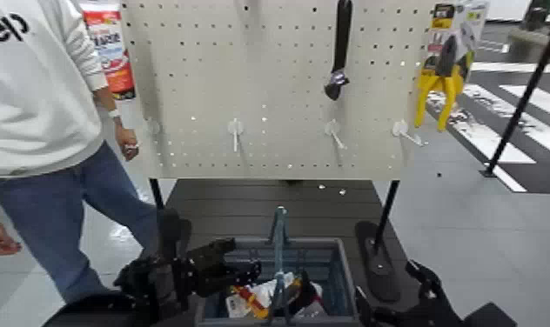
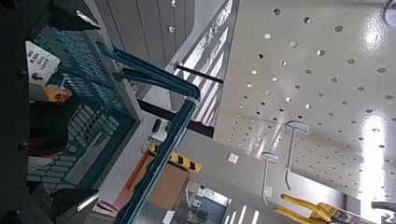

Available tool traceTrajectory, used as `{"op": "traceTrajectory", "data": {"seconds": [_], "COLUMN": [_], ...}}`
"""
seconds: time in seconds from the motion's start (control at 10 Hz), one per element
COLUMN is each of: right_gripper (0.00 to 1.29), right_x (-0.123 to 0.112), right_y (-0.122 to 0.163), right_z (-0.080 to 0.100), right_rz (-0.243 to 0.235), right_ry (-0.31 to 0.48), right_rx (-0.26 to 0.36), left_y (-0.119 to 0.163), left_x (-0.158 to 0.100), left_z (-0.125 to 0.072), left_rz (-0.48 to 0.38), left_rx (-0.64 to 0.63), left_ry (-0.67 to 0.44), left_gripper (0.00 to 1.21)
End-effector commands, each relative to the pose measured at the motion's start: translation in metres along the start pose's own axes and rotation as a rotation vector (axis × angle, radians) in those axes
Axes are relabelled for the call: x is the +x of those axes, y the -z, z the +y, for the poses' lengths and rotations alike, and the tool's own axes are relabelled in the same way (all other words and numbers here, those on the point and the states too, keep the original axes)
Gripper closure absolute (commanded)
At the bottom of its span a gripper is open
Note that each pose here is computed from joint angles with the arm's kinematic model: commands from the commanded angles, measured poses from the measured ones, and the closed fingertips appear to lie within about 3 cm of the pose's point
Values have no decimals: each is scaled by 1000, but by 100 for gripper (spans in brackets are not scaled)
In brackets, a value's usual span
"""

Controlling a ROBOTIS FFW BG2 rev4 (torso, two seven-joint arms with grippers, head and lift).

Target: Put the yellow paint brush into the crate.

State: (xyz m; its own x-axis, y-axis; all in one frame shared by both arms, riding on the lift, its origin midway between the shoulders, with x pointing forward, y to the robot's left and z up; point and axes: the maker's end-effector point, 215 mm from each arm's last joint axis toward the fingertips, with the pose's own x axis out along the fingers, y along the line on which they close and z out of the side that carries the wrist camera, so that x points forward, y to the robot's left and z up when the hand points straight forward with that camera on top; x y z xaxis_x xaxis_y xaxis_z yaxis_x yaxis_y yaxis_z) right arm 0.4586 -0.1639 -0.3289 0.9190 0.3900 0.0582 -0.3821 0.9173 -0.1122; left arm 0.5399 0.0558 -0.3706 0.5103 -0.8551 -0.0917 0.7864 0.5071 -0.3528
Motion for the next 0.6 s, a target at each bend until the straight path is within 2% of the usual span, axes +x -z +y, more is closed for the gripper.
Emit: {"op": "traceTrajectory", "data": {"seconds": [0.1, 0.3, 0.6], "right_gripper": [15, 15, 15], "right_x": [0, -1, -4], "right_y": [0, -1, -2], "right_z": [0, -2, -5], "right_rz": [0, -2, -10], "right_ry": [0, 3, 8], "right_rx": [0, -3, -6], "left_y": [-1, -7, -17], "left_x": [0, -1, -13], "left_z": [0, -3, -1], "left_rz": [-2, -24, -52], "left_rx": [6, 45, 146], "left_ry": [-1, -10, -104], "left_gripper": [0, 0, 0]}}
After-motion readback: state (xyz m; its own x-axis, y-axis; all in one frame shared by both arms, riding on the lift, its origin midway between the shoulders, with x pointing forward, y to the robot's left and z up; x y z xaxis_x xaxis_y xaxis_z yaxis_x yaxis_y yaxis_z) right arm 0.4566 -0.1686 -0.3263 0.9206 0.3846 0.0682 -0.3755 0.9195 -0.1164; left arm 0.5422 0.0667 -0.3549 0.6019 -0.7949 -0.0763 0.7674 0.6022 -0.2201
